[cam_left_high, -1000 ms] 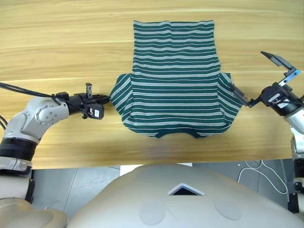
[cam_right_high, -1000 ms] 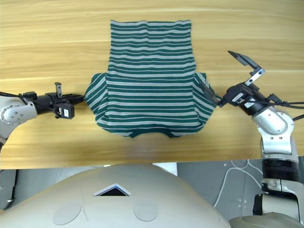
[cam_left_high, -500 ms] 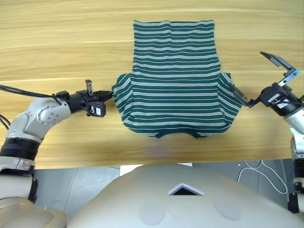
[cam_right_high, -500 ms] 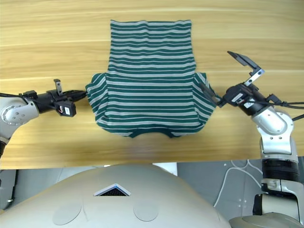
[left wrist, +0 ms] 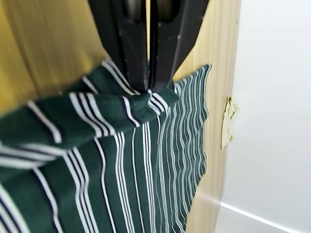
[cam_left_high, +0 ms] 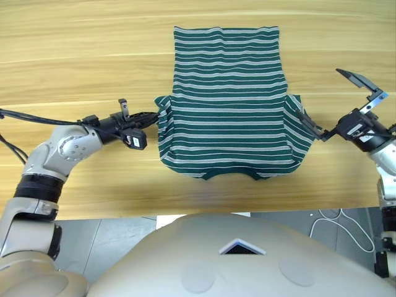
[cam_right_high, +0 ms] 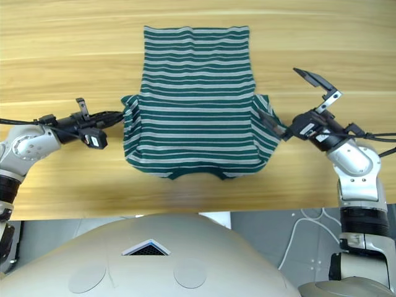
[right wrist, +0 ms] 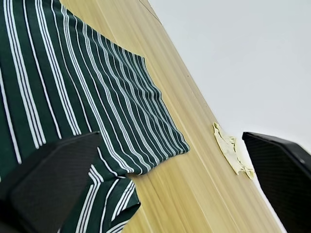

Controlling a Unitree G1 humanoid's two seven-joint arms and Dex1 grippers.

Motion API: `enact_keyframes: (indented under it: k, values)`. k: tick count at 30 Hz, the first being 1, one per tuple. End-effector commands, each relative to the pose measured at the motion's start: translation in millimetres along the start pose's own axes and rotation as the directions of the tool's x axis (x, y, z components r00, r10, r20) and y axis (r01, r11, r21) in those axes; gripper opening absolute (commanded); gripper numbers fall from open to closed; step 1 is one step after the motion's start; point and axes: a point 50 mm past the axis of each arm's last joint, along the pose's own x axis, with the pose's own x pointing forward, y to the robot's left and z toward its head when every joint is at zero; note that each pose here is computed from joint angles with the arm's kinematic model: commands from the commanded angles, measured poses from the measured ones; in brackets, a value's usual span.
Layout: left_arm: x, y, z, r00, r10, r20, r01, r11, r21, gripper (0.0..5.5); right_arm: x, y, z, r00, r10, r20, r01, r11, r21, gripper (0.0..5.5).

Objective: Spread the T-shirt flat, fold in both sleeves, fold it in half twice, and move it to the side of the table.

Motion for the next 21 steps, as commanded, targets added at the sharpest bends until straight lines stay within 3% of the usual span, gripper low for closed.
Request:
enact_keyframes:
  k: [1, 12, 21]
  values:
    - [15, 3, 4, 0.999, 0.003, 0.050, -0.003, 1.000, 0.010, 0.03, 4, 0, 2, 1.000, -0.001, 0.021, 0.001, 1.000, -0.005, 5.40]
    - [54, 8, 14, 0.990, -0.024, 0.142, 0.019, 0.999, 0.037, 0.03, 5, -1, 3, 1.000, -0.001, 0.027, 0.001, 1.000, -0.006, 5.40]
    - [68, 9, 30, 0.972, -0.024, 0.234, 0.013, 0.999, 0.048, 0.03, 2, 0, 3, 1.000, 0.001, 0.025, 0.000, 1.000, -0.002, 5.40]
